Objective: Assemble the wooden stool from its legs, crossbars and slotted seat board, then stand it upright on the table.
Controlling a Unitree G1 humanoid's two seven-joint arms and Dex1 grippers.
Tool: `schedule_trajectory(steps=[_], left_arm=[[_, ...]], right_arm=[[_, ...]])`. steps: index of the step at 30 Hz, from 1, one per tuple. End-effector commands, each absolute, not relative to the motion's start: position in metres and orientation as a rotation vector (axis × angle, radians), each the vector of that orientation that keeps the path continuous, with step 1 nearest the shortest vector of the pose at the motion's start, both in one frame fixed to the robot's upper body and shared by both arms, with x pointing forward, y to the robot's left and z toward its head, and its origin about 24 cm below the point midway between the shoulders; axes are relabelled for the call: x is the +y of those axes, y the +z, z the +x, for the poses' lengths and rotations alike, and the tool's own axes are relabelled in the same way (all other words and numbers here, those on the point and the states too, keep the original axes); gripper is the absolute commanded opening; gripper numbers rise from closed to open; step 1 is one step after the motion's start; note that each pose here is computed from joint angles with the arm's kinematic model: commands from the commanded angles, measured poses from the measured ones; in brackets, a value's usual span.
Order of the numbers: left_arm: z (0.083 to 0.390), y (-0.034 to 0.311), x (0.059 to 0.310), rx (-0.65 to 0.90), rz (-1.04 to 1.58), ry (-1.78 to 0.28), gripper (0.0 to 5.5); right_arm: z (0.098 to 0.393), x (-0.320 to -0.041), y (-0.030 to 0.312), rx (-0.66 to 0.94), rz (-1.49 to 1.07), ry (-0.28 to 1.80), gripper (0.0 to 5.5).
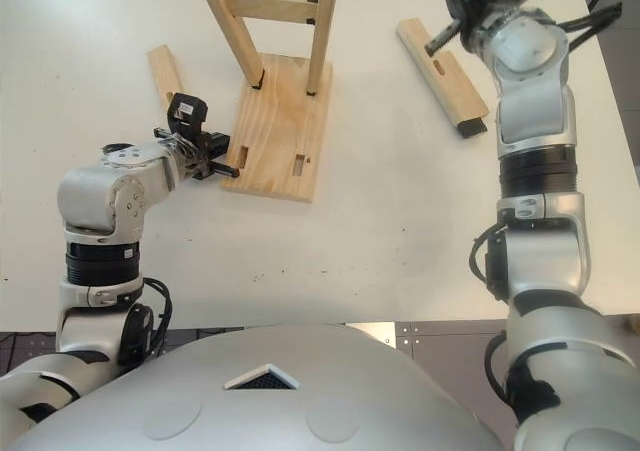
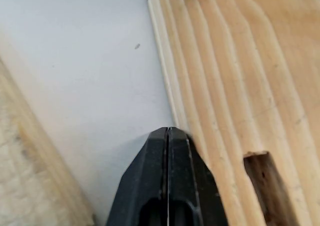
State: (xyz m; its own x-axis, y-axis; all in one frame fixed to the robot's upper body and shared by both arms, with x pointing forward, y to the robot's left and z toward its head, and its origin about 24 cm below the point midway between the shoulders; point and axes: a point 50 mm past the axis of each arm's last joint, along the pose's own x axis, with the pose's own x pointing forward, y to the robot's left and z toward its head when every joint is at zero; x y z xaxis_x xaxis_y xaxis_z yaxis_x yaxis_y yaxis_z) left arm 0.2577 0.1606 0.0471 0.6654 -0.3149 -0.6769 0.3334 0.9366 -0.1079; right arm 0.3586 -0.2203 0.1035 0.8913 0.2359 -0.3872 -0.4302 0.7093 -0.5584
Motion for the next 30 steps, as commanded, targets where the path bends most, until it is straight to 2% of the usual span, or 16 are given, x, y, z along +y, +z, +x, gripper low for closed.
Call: schedule_trajectory(steps=[1, 4, 6, 15, 19, 26, 30], left_arm=[[0.248, 0.052, 0.142, 0.760, -0.004, -0.438, 0.00], [0.250, 0.059, 0.142, 0.736, -0.008, -0.424, 0.00], [0.253, 0.062, 0.146, 0.722, -0.004, -0.406, 0.00], [0.266, 0.076, 0.150, 0.653, -0.009, -0.376, 0.00], [0.267, 0.074, 0.151, 0.655, -0.007, -0.369, 0.00], [0.267, 0.073, 0.150, 0.650, -0.001, -0.363, 0.00], [0.267, 0.071, 0.149, 0.649, -0.002, -0.363, 0.00]], right_arm=[[0.346, -0.260, 0.074, 0.447, -0.807, 0.359, 0.02], [0.338, -0.282, 0.065, 0.489, -0.851, 0.337, 0.02], [0.336, -0.284, 0.061, 0.500, -0.848, 0.350, 0.02], [0.311, -0.241, 0.019, 0.575, -0.835, 0.639, 0.02], [0.310, -0.233, 0.023, 0.552, -0.827, 0.637, 0.02], [0.322, -0.243, 0.049, 0.490, -0.787, 0.489, 0.02], [0.326, -0.234, 0.064, 0.445, -0.633, 0.409, 0.61]])
